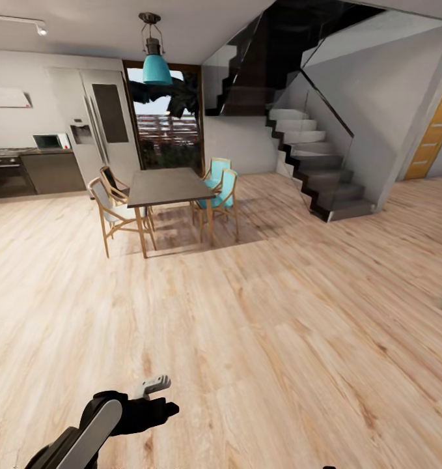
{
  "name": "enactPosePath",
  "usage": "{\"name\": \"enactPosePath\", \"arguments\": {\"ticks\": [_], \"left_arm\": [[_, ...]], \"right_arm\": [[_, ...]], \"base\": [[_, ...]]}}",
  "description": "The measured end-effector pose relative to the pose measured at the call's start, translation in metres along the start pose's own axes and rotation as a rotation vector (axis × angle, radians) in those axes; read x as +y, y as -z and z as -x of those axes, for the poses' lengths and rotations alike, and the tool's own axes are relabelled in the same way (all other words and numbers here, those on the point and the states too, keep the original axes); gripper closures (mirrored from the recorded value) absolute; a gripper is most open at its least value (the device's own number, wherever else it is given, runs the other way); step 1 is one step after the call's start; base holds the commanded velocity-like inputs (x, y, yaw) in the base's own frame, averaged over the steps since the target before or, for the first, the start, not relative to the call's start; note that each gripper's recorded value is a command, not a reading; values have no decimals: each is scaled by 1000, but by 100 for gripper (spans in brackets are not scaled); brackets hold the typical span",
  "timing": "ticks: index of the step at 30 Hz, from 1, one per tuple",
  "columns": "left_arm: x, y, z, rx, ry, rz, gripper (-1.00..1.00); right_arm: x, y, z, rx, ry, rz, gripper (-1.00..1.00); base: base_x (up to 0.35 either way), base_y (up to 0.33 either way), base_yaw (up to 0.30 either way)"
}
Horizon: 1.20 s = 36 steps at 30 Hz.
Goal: Place each of the two pumpkins and all three candles from the living room inside a cabinet in the living room (use any cabinet), then make sure every cabinet is closed, and position the cauldron so it is next to a table in the living room.
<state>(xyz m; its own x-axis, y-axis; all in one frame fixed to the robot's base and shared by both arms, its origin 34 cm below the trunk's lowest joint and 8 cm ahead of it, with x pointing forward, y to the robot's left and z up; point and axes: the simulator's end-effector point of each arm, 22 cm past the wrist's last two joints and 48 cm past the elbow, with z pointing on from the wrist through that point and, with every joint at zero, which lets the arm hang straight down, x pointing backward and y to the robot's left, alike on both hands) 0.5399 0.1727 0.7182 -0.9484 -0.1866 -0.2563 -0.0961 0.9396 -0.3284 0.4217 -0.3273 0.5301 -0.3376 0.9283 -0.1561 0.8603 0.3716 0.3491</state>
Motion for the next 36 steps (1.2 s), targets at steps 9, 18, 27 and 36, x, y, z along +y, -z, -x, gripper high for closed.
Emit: {"name": "enactPosePath", "arguments": {"ticks": [9,18,27,36], "left_arm": [[0,0,0,1,0,1,-100],[0,0,0,0,0,0,-100],[0,0,0,-1,-1,0,-100],[-1,0,0,-1,0,0,-100]], "right_arm": [[0,0,0,-1,2,-1,-100],[0,0,0,1,3,-1,-100],[-1,0,0,2,5,-4,-100],[0,0,0,1,6,0,-100]], "base": [[55,-4,33],[74,11,1],[69,16,0],[19,6,0]]}}
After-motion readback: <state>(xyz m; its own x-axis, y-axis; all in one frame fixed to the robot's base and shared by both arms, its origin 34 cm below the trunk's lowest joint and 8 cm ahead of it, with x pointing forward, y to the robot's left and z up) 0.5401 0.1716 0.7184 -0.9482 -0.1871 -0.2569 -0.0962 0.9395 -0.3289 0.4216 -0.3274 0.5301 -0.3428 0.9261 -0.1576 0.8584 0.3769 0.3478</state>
